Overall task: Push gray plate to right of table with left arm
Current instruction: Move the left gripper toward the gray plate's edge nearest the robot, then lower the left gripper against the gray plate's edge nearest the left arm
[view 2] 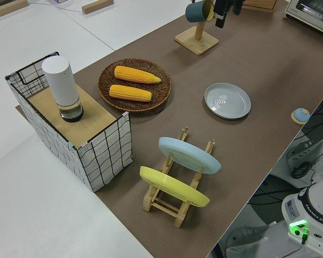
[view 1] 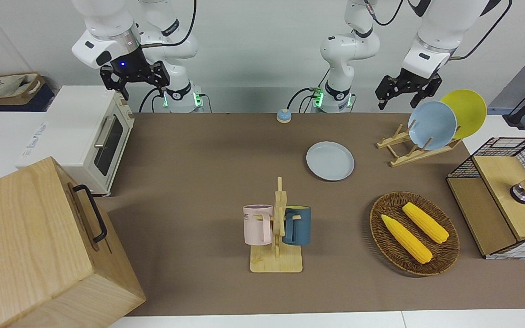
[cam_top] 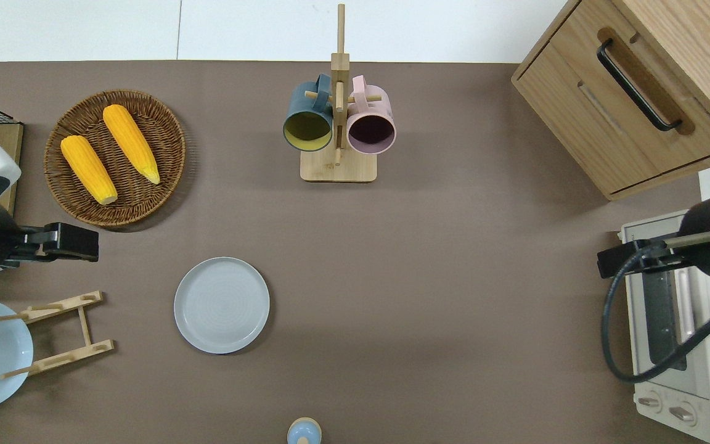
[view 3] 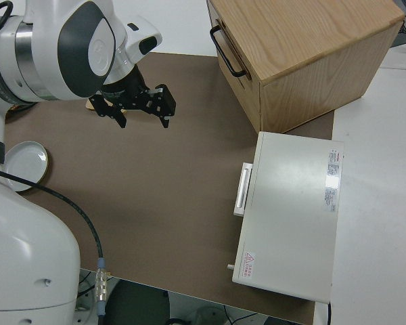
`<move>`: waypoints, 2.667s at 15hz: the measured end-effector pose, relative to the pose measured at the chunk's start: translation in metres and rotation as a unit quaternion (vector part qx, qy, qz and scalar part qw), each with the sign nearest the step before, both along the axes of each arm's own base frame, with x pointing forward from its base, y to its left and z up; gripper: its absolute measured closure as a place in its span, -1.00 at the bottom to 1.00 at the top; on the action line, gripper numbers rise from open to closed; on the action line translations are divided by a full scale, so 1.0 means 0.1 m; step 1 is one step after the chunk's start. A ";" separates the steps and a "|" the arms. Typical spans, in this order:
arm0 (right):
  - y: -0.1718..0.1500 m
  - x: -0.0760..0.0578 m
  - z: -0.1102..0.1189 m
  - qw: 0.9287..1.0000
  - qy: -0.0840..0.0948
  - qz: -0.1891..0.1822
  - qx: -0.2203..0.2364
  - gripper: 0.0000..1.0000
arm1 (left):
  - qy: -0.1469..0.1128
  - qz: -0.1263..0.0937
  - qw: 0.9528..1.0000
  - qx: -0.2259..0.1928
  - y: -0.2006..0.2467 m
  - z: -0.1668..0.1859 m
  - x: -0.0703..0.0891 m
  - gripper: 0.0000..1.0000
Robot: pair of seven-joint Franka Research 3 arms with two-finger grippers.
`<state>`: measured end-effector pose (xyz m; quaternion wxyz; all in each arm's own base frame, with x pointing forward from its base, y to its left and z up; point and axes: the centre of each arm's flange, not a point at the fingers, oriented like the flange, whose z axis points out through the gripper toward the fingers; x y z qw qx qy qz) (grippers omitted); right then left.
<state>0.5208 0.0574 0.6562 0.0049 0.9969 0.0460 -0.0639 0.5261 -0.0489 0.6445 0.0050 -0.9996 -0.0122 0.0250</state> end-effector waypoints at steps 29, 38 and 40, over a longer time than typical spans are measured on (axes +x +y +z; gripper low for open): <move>0.00 0.00 0.00 1.000 0.000 0.000 0.000 -0.97 | -0.039 0.041 0.998 -0.013 -0.09 -3.28 -0.96 -0.95; 0.00 0.00 0.00 1.000 0.000 0.000 0.000 -0.97 | -0.039 0.060 0.997 -0.017 -0.13 -3.48 -0.93 0.42; 0.00 0.00 0.00 1.000 0.000 0.000 0.000 -0.97 | -0.034 0.059 0.998 -0.016 -0.14 -3.49 -0.94 0.63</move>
